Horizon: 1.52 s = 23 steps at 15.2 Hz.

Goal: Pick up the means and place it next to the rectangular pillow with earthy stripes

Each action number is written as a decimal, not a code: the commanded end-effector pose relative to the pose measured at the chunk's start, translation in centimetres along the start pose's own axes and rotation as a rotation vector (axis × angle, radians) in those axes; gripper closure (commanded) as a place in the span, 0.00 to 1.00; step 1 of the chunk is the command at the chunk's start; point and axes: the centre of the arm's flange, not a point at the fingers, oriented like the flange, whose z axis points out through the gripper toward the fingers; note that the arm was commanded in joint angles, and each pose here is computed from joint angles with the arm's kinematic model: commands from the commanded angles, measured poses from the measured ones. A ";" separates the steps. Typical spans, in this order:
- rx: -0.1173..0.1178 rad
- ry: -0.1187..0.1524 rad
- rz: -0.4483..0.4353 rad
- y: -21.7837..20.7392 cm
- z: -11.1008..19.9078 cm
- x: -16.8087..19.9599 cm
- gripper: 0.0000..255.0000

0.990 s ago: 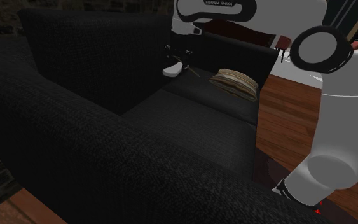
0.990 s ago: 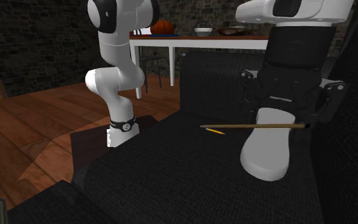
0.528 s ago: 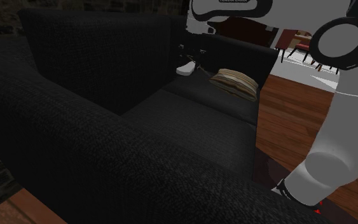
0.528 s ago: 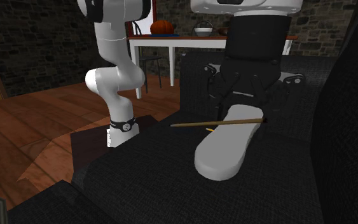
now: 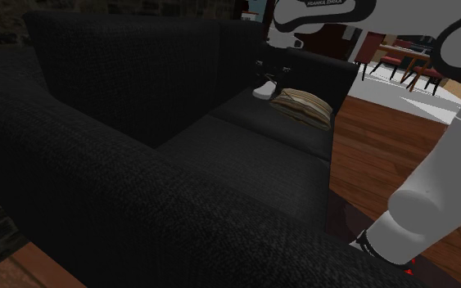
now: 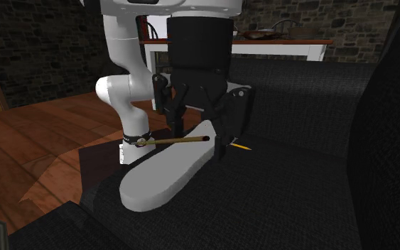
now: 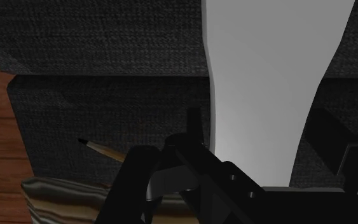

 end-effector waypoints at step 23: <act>0.001 0.000 -0.001 6.1 9.6 4.8 1.00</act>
